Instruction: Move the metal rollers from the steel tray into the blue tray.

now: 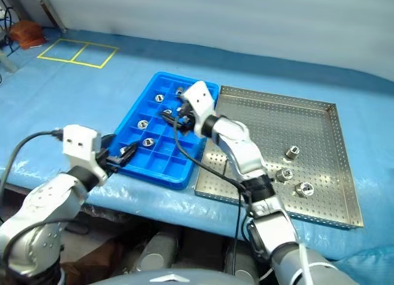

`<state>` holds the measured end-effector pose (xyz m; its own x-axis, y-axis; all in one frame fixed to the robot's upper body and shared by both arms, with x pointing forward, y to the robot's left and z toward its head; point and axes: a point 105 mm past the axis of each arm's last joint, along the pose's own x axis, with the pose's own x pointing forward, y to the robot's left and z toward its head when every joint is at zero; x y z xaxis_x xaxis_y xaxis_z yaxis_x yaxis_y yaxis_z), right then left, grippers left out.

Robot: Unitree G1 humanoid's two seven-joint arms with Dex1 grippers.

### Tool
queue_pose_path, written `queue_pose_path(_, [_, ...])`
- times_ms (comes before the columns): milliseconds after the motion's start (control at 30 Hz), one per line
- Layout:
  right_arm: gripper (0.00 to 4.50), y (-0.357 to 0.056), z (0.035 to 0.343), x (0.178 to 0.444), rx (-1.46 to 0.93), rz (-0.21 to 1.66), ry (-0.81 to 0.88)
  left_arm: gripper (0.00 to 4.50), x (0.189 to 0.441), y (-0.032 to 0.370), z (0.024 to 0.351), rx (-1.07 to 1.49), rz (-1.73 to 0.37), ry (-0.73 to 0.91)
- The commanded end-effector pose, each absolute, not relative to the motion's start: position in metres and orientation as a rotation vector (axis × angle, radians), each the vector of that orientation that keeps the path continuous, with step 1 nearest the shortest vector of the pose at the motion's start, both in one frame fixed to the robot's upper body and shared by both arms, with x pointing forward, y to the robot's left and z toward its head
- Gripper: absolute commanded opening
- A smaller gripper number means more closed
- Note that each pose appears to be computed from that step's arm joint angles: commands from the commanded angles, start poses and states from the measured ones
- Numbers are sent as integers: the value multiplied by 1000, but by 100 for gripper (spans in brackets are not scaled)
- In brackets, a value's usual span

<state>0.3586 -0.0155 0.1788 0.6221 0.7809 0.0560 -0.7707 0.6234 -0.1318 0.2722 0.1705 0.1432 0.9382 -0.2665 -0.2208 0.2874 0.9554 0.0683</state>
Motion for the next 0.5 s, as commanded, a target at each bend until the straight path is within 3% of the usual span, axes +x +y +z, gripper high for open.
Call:
queue_pose_path(33, [358,-42,207,349,-100,795,-203,364,277,170,122,184,-298,315])
queue_pose_path(500, [358,-62,211,346,-103,707,-195,364,277,166,113,226,-350,367])
